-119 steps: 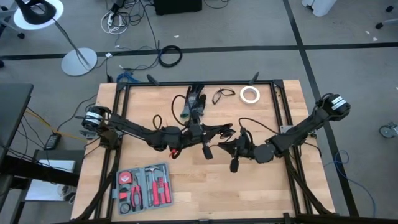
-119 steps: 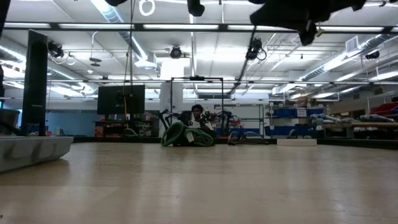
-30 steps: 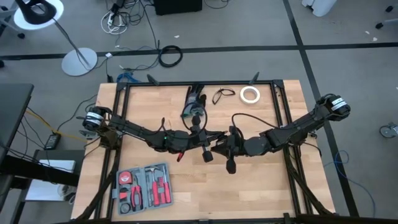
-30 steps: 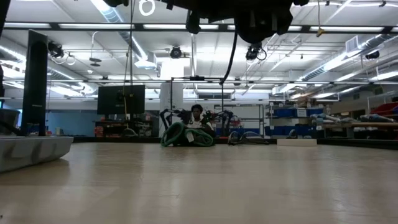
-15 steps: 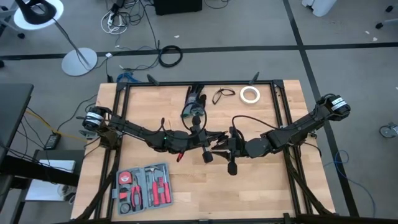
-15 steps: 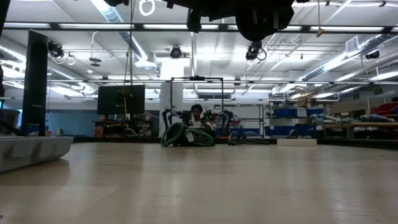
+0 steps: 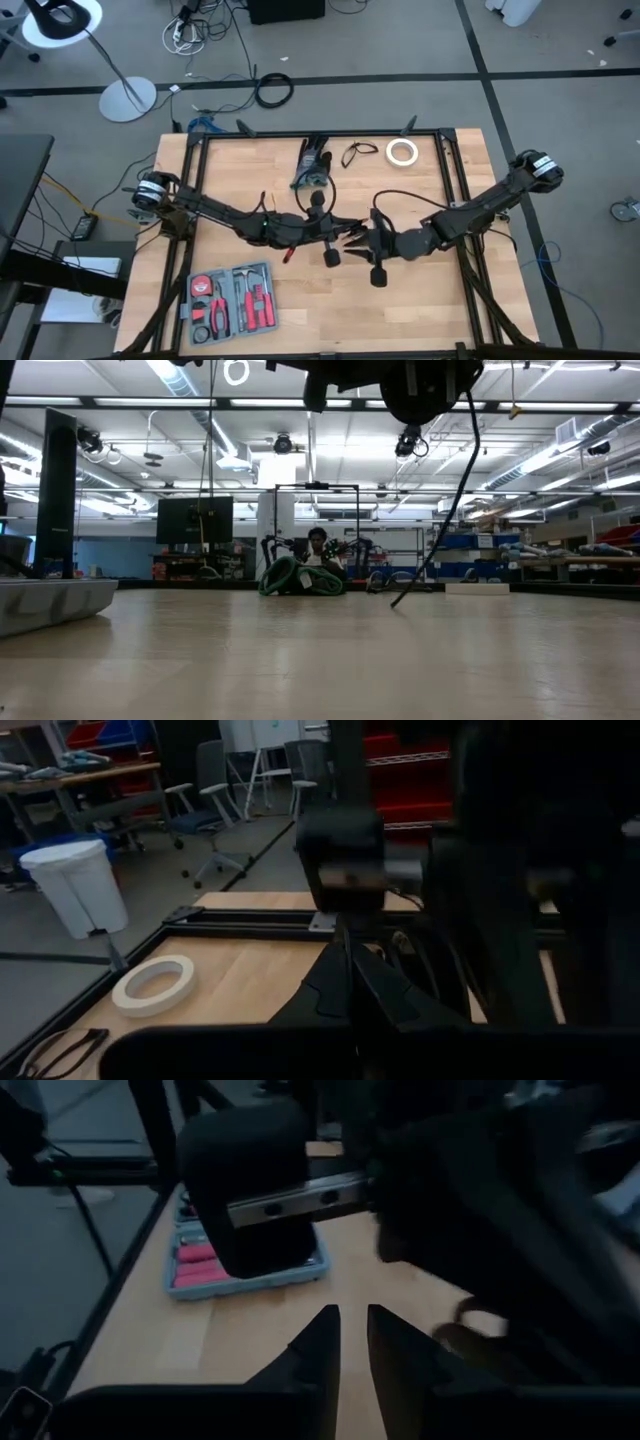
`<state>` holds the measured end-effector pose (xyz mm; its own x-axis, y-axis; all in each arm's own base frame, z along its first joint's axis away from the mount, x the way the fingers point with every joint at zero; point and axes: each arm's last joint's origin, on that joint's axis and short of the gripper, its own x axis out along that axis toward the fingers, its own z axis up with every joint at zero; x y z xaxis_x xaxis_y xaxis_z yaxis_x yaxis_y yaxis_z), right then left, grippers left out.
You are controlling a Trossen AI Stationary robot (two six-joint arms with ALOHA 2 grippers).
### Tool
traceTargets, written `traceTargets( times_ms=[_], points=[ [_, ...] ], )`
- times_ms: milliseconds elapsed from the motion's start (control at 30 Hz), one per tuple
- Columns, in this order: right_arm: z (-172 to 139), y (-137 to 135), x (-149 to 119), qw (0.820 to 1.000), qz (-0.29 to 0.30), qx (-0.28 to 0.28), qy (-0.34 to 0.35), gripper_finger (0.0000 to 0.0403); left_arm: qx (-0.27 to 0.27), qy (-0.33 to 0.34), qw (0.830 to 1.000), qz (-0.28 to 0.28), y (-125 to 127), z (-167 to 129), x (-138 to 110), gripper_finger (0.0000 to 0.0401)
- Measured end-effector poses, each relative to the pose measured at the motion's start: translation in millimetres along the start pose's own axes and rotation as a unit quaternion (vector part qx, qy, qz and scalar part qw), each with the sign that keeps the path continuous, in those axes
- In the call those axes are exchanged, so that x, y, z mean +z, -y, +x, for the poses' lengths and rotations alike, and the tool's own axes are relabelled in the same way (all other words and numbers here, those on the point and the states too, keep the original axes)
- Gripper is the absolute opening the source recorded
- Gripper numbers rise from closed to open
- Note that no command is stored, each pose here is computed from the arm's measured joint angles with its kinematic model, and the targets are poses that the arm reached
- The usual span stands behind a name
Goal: Coil cords
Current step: Coil the black wire into a spool
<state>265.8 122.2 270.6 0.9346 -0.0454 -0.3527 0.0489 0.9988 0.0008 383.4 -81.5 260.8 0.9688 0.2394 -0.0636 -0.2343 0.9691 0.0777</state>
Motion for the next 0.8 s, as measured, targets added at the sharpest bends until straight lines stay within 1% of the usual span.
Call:
traceTargets(
  times_ms=[133,233,300,333,433,533,633,733,800],
  points=[
    [-22,-17,12,0.999,-0.023,-0.032,0.007,0.005,0.002,0.002,1.0,0.009,1,-1,1,0.0],
    [-44,-26,21,0.996,-0.037,-0.081,0.014,0.005,0.009,0.004,1.0,0.009,0,0,1,0.0],
    [-56,-29,23,0.994,-0.032,-0.105,0.009,0.0049,0.01,0.008,1.0,0.007,0,0,2,0.0],
    [-61,-29,23,0.994,-0.025,-0.108,0.001,0.0049,0.008,0.011,1.0,0.005,0,0,2,0.0],
    [-69,-29,17,0.993,0.004,-0.111,-0.025,0.0049,0.007,0.024,1.0,-0.001,0,-1,5,0.0],
    [-75,-28,5,0.99,0.011,-0.124,-0.06,0.0049,0.0,0.036,0.999,-0.005,0,0,8,0.0],
    [-84,-30,-3,0.987,0.025,-0.145,-0.065,0.0049,0.0,0.036,0.999,-0.005,0,-1,8,0.0],
    [-93,-34,-10,0.986,0.032,-0.152,-0.064,0.0049,-0.003,0.036,0.999,-0.006,0,-1,8,0.0],
    [-98,-33,-15,0.983,0.044,-0.159,-0.077,0.0049,-0.003,0.037,0.999,-0.007,0,-1,8,0.0]
  ],
)
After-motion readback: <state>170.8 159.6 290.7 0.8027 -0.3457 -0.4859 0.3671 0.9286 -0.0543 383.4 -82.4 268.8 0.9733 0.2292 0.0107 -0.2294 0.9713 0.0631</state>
